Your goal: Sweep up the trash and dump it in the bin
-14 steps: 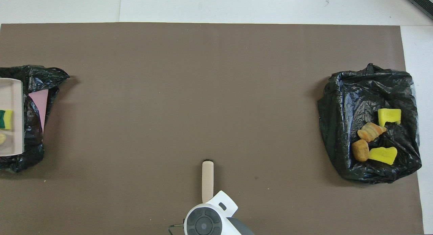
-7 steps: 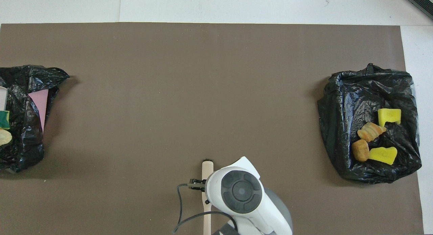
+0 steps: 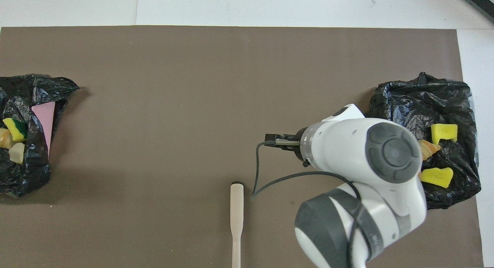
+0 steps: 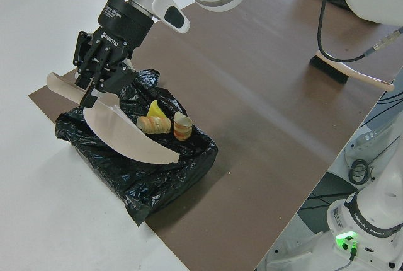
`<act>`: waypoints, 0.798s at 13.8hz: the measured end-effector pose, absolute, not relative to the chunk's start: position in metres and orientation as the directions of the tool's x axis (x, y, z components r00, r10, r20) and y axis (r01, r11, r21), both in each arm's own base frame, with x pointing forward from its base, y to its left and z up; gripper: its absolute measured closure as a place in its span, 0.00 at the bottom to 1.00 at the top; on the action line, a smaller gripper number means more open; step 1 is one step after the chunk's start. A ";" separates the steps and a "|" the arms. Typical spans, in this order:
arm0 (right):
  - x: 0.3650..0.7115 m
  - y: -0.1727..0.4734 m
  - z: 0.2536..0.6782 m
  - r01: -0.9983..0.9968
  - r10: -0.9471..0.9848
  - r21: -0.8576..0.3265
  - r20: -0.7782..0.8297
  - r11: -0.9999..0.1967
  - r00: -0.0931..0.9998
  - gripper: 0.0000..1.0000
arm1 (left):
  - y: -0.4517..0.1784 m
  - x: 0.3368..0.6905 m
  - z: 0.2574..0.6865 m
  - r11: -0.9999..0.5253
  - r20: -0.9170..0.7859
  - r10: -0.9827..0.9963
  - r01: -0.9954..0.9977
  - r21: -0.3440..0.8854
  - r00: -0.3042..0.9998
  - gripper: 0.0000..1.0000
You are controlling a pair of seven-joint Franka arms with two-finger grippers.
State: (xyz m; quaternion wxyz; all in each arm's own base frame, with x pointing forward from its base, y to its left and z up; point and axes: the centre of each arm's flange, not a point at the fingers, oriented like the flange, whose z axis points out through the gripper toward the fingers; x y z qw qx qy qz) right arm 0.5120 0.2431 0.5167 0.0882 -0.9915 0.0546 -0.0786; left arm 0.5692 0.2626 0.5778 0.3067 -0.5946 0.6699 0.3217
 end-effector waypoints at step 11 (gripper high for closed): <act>0.541 0.093 0.638 -0.122 -0.120 0.033 0.077 -0.992 0.990 0.00 | 0.169 0.577 0.574 -0.138 -0.593 -0.786 -0.984 -0.110 0.176 0.69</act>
